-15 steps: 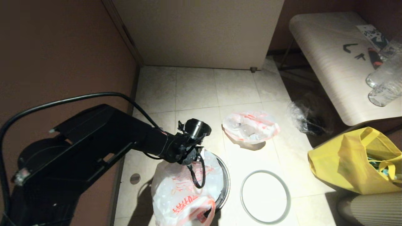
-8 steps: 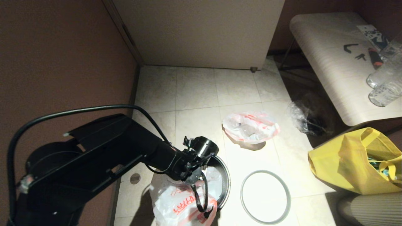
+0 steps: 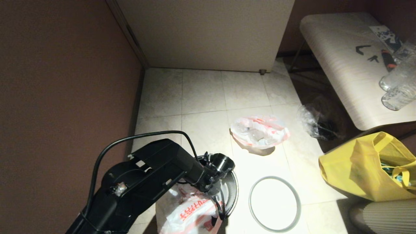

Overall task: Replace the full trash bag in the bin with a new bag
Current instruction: Put the new garbage bag on the trash can

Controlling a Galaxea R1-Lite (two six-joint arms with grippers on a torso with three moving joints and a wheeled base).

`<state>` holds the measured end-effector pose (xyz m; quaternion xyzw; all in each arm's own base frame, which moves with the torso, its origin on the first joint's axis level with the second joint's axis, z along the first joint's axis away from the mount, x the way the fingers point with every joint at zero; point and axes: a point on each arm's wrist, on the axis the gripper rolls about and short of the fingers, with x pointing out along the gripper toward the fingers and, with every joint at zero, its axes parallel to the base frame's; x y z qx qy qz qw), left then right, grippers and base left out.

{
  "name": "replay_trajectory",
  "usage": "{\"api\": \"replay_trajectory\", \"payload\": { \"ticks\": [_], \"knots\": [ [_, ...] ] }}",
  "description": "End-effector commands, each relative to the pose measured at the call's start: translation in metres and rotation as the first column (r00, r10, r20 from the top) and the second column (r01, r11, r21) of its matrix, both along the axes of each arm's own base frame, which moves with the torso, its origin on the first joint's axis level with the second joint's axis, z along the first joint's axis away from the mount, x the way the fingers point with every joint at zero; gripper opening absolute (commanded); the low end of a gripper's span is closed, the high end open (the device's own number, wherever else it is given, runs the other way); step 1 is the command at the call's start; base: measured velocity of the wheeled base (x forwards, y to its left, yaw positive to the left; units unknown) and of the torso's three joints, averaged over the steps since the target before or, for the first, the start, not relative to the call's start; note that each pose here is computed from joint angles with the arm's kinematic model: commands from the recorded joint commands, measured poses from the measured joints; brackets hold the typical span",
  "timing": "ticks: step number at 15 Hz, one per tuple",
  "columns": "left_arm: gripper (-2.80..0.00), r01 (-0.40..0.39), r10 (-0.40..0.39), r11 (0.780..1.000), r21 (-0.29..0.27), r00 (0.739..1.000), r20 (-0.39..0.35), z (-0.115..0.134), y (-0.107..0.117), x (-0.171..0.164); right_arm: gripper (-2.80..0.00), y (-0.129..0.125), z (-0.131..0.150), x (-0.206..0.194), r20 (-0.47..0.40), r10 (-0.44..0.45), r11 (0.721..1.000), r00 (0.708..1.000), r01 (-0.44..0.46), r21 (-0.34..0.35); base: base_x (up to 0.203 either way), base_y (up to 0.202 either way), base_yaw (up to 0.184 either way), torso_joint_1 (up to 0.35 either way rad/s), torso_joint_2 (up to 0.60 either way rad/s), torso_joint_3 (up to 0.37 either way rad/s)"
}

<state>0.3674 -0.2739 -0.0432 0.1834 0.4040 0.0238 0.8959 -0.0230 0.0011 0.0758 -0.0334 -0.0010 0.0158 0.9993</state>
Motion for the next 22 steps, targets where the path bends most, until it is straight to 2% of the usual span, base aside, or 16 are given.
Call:
{"api": "replay_trajectory", "payload": {
  "ticks": [1, 4, 8, 14, 16, 22],
  "knots": [
    [-2.8, 0.001, -0.001, 1.0, 0.031, 1.0, -0.006, -0.029, -0.002, 0.014, -2.8, 0.0, 0.0, 0.0, -0.001, 0.001, 1.0, 1.0, -0.001, -0.001, 0.0, 0.0, 0.0, 0.0, 0.0, 0.0],
    [-2.8, 0.001, -0.002, 0.999, 0.049, 1.0, 0.028, -0.036, -0.001, 0.033, -2.8, 0.0, 0.0, 0.0, -0.001, 0.001, 1.0, 1.0, -0.001, -0.001, 0.0, 0.0, 0.0, 0.0, 0.0, 0.0],
    [-2.8, -0.029, 0.023, 0.994, 0.109, 0.998, 0.055, -0.055, 0.009, 0.054, -2.8, 0.0, 0.0, 0.0, -0.001, 0.001, 1.0, 1.0, -0.001, -0.001, 0.0, 0.0, 0.0, 0.0, 0.0, 0.0],
    [-2.8, -0.026, 0.023, 0.987, 0.16, 0.999, 0.024, -0.066, 0.015, 0.029, -2.8, 0.0, 0.0, 0.0, -0.001, 0.001, 1.0, 1.0, -0.001, -0.001, 0.0, 0.0, 0.0, 0.0, 0.0, 0.0],
    [-2.8, -0.012, 0.006, 0.988, 0.152, 0.999, 0.042, -0.061, 0.013, 0.017, -2.8, 0.0, 0.0, 0.0, -0.001, 0.001, 1.0, 1.0, -0.001, -0.001, 0.0, 0.0, 0.0, 0.0, 0.0, 0.0],
    [-2.8, -0.016, 0.012, 0.986, 0.167, 1.0, 0.027, -0.06, 0.02, 0.015, -2.8, 0.0, 0.0, 0.0, -0.001, 0.001, 1.0, 1.0, -0.001, -0.001, 0.0, 0.0, 0.0, 0.0, 0.0, 0.0]
  ]
}}
